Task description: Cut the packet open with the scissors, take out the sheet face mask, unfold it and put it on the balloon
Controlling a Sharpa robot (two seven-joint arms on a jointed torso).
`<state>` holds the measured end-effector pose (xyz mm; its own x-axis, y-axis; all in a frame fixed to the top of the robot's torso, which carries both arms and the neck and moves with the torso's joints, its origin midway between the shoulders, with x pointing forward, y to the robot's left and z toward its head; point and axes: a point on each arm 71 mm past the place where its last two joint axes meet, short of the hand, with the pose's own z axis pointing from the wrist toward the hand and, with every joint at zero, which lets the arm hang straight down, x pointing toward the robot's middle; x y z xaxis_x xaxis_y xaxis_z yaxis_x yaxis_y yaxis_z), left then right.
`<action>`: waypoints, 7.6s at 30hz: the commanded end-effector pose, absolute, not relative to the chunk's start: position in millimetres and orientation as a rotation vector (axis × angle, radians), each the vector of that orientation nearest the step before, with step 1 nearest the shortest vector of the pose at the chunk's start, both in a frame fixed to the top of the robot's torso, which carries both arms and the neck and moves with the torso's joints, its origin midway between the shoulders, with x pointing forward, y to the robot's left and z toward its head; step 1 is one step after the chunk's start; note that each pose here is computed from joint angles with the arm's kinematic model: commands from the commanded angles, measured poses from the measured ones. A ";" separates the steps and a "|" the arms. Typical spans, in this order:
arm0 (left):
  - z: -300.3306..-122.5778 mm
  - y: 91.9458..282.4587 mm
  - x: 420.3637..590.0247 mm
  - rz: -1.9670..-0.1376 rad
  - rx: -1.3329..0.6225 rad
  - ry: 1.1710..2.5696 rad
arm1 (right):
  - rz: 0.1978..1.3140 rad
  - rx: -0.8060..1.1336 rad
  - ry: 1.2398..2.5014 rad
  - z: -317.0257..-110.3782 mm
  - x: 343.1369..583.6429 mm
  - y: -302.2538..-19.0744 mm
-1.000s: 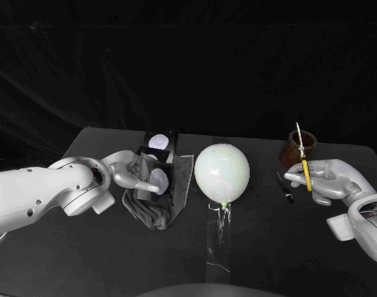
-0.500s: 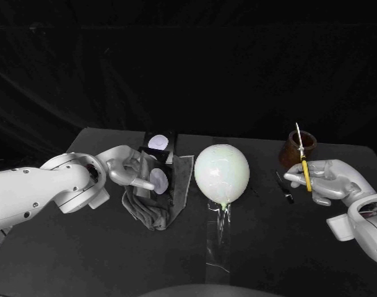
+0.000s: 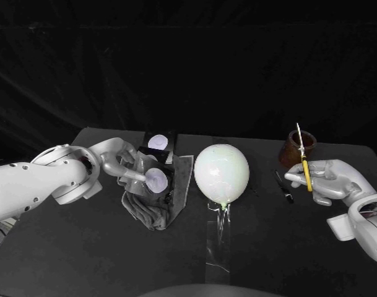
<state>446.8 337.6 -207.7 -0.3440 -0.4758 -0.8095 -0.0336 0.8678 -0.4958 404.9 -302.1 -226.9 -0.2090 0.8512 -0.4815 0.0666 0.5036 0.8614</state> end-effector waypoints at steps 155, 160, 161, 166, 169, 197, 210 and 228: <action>-80.7 144.6 629.7 -1.038 -0.299 1.905 | 0.087 -0.543 1.229 -97.8 583.6 -72.1; -80.8 143.5 629.1 -1.041 -0.291 1.904 | 0.094 -0.538 1.219 -97.0 583.3 -72.4; -80.9 143.3 629.0 -1.041 -0.291 1.904 | 0.100 -0.535 1.215 -96.7 583.3 -72.5; -81.3 143.7 628.9 -1.044 -0.305 1.905 | 0.134 -0.513 1.205 -95.3 583.4 -73.9; -81.7 144.4 628.9 -1.042 -0.315 1.906 | 0.161 -0.498 1.215 -95.5 583.6 -75.1; -85.6 152.0 629.5 -0.936 -0.353 1.931 | 0.454 -0.456 1.218 -90.6 570.4 -82.5; -86.6 155.6 630.3 -0.905 -0.380 1.935 | 0.397 -0.524 1.258 -93.7 569.2 -84.1; -88.3 156.6 629.9 -0.895 -0.395 1.958 | 0.386 -0.575 1.260 -94.1 566.5 -83.0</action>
<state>630.2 158.1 -89.1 -0.5238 -0.5862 -0.6181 0.0828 0.6871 -0.7218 568.1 -84.3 -95.5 0.2502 -0.0309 -0.9677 -0.5533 0.8156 -0.1691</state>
